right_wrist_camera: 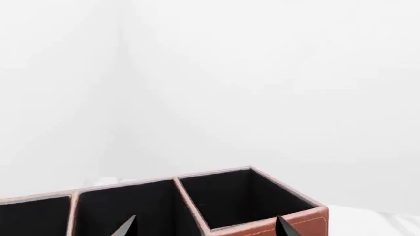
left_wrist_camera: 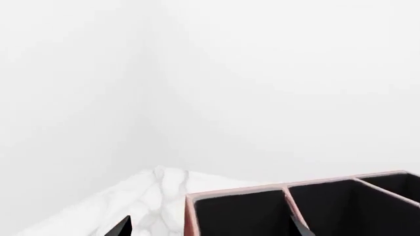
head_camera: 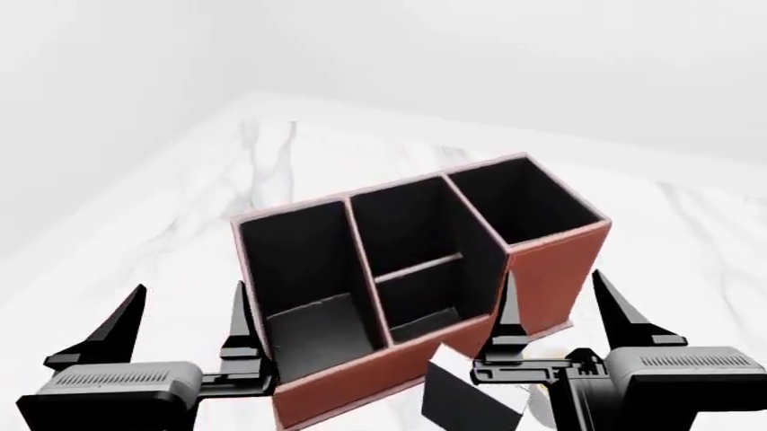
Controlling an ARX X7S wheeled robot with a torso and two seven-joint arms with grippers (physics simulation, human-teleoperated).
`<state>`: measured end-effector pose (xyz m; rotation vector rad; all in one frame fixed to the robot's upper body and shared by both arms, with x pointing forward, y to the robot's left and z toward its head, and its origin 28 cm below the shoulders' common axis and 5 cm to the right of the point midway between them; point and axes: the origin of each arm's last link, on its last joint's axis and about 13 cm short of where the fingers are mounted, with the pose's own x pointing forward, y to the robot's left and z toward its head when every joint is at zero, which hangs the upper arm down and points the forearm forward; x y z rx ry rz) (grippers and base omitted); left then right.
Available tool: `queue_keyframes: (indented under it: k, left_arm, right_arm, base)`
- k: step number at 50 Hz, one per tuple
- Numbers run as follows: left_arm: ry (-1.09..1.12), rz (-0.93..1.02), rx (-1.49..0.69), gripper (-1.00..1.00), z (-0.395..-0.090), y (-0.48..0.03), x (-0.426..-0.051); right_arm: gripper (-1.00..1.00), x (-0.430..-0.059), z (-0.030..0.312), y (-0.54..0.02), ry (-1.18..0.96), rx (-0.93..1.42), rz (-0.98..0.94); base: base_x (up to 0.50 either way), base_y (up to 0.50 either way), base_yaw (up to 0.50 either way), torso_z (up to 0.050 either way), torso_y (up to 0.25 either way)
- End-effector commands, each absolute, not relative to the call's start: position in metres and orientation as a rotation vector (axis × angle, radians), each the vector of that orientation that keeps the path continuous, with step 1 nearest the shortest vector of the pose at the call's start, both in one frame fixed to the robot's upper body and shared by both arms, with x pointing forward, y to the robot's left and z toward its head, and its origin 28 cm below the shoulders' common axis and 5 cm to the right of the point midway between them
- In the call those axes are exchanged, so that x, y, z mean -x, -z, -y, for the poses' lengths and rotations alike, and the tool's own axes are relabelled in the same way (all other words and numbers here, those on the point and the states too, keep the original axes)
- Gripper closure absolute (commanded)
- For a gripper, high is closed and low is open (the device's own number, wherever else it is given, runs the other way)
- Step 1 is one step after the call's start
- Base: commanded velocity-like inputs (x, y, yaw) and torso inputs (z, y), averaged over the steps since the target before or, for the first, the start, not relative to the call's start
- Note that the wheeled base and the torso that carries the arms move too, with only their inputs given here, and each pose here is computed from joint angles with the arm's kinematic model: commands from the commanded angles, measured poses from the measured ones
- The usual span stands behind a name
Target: Pick up the book and place it in the right compartment of the caddy.
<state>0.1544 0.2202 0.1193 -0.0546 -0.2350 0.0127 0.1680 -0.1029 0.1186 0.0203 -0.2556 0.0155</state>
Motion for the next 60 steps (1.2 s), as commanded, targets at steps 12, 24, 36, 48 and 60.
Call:
queue_keyframes:
  k: [12,24,36,48,60]
  left_arm:
    - [-0.012,0.235,0.055,-1.00,-0.2200,-0.1193,-0.1542]
    - [-0.014,0.237,0.055,-1.00,-0.2201,-0.1196,-0.1542]
    - [-0.014,0.239,0.057,-1.00,-0.2201,-0.1200,-0.1533]
    - [-0.014,0.239,0.057,-1.00,-0.2201,-0.1198,-0.1533]
    - [-0.015,0.239,0.057,-1.00,-0.2203,-0.1198,-0.1534]
  right_arm:
    - [-1.00,-0.1673,0.1025,-0.1186,-0.017,-0.012,0.256]
    - [-1.00,-0.1671,0.1022,-0.1180,-0.019,-0.010,0.255]
    - [-1.00,-0.1670,0.1018,-0.1180,-0.020,-0.006,0.251]
    - [-1.00,-0.1669,0.1019,-0.1180,-0.015,-0.004,0.253]
    - [-1.00,-0.1675,0.1022,-0.1181,-0.026,-0.034,0.237]
  base:
    - [0.00,0.00,0.50,0.000,0.000]
    - [0.00,0.00,0.50,0.000,0.000]
    - [0.00,0.00,0.50,0.000,0.000]
    - [-0.02,0.03,0.46,0.000,0.000]
    - [0.02,-0.04,0.00,0.000,0.000]
